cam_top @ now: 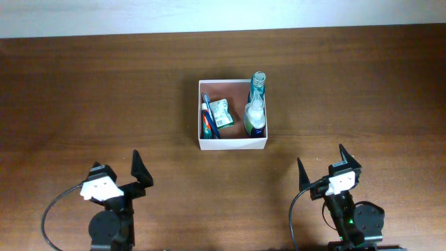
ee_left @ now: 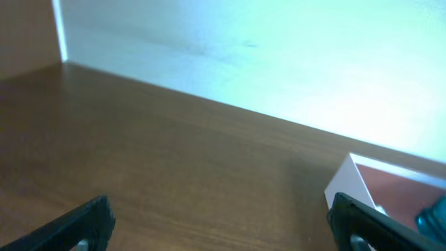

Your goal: Pack container

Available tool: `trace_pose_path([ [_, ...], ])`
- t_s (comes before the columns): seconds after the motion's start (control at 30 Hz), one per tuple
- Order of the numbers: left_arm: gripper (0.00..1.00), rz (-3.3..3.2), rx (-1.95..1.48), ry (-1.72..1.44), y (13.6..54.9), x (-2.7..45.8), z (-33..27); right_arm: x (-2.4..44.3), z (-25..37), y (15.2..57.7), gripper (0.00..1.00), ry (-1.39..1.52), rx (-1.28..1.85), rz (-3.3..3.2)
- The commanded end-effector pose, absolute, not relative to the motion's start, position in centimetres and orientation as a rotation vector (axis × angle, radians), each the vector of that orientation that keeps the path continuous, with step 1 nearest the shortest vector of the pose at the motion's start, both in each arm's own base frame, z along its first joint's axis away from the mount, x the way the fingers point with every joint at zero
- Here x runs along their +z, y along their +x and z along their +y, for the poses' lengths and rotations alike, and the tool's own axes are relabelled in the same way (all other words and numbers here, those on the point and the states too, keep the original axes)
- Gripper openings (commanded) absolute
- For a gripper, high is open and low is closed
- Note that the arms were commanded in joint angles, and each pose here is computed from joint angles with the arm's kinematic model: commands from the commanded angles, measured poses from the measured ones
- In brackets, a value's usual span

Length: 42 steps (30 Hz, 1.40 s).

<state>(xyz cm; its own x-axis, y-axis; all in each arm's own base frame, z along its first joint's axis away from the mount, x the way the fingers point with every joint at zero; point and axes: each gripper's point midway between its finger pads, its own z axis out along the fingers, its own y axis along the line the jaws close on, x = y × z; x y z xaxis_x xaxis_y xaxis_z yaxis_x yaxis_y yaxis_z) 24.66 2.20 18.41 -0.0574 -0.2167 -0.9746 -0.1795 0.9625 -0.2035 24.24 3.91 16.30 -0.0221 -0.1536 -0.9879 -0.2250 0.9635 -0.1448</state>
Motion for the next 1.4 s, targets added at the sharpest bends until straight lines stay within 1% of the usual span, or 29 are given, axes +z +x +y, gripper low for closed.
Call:
trace_pose_path([
  [0.0,0.99,1.660,0.008,-0.097,24.8,17.5,0.5,16.2,3.7,24.3,0.98,-0.285,0.052,1.600],
  [0.13,0.99,1.659,0.027,-0.022,24.7,16.8,0.0,16.2,3.7,24.3,0.98,-0.285,0.052,1.600],
  [0.3,0.99,1.656,0.031,-0.025,24.6,15.6,0.2,16.2,3.7,24.3,0.98,-0.285,0.052,1.600],
  [1.37,0.99,1.642,0.037,-0.024,24.6,15.8,0.4,16.2,3.7,24.3,0.98,-0.285,0.052,1.600],
])
